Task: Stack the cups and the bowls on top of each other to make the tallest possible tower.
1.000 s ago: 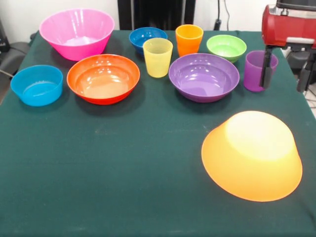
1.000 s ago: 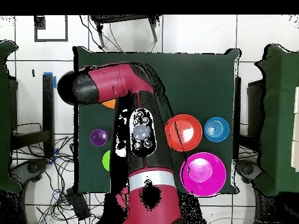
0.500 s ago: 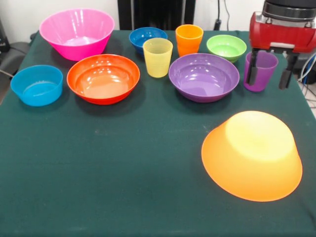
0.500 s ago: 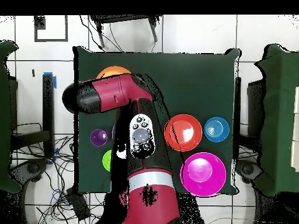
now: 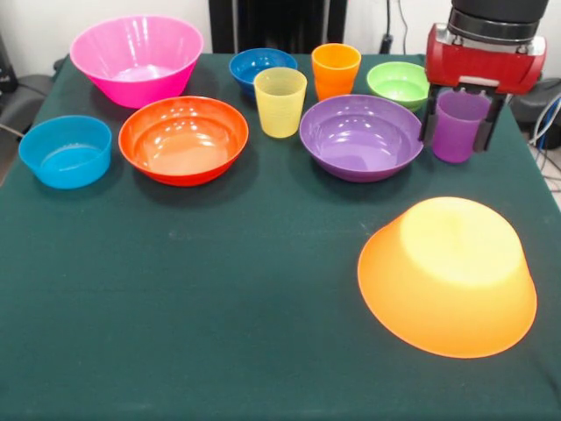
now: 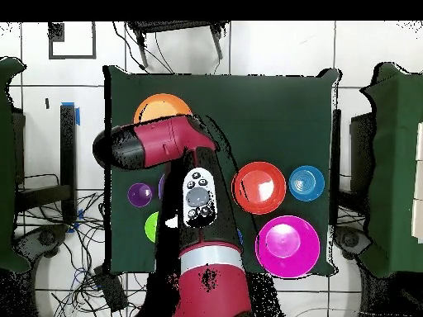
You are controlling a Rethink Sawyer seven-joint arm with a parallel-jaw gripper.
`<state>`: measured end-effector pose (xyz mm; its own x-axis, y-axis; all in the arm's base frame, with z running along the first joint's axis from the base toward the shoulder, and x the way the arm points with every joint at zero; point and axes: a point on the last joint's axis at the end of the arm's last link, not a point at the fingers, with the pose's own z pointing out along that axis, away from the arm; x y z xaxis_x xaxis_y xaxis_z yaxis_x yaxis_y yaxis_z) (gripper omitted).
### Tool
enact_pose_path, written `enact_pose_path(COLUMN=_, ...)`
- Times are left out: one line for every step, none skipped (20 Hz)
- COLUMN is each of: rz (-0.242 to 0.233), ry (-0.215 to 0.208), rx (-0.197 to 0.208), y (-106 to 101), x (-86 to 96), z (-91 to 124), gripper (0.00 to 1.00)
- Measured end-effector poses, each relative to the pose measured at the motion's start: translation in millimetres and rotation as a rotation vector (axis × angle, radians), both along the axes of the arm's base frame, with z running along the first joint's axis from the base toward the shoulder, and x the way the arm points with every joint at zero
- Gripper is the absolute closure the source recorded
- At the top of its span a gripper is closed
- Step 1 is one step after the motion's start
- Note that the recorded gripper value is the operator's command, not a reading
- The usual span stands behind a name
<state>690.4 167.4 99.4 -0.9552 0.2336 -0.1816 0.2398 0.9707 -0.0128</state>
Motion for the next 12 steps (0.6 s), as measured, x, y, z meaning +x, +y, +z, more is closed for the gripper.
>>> enact_pose_path(rz=0.004, ry=0.001, rx=-0.004, y=1.4, x=-2.2, z=-1.5, gripper=0.00)
enact_pose_path(rz=0.007, ry=-0.001, rx=-0.006, y=2.8, x=-3.1, z=-2.4, gripper=0.00)
enact_pose_path(rz=0.010, ry=-0.006, rx=-0.008, y=4.4, x=-3.5, z=-3.3, gripper=0.00)
enact_pose_path(rz=0.014, ry=-0.011, rx=-0.010, y=6.0, x=-3.9, z=-4.1, gripper=0.00)
enact_pose_path(rz=0.018, ry=-0.018, rx=-0.012, y=7.7, x=-4.2, z=-5.2, gripper=0.00)
enact_pose_path(rz=0.021, ry=-0.024, rx=-0.014, y=8.8, x=-4.4, z=-6.0, gripper=0.00)
enact_pose_path(rz=0.024, ry=-0.030, rx=-0.016, y=10.1, x=-5.0, z=-7.5, gripper=0.00)
enact_pose_path(rz=0.030, ry=-0.039, rx=-0.019, y=12.3, x=-5.9, z=-10.5, gripper=0.00)
enact_pose_path(rz=0.036, ry=-0.046, rx=-0.021, y=14.3, x=-6.9, z=-13.5, gripper=0.00)
enact_pose_path(rz=0.040, ry=-0.052, rx=-0.022, y=16.0, x=-7.5, z=-15.9, gripper=0.00)
enact_pose_path(rz=0.044, ry=-0.057, rx=-0.023, y=17.7, x=-8.3, z=-18.2, gripper=0.00)
enact_pose_path(rz=0.050, ry=-0.063, rx=-0.025, y=20.1, x=-9.7, z=-22.4, gripper=0.00)
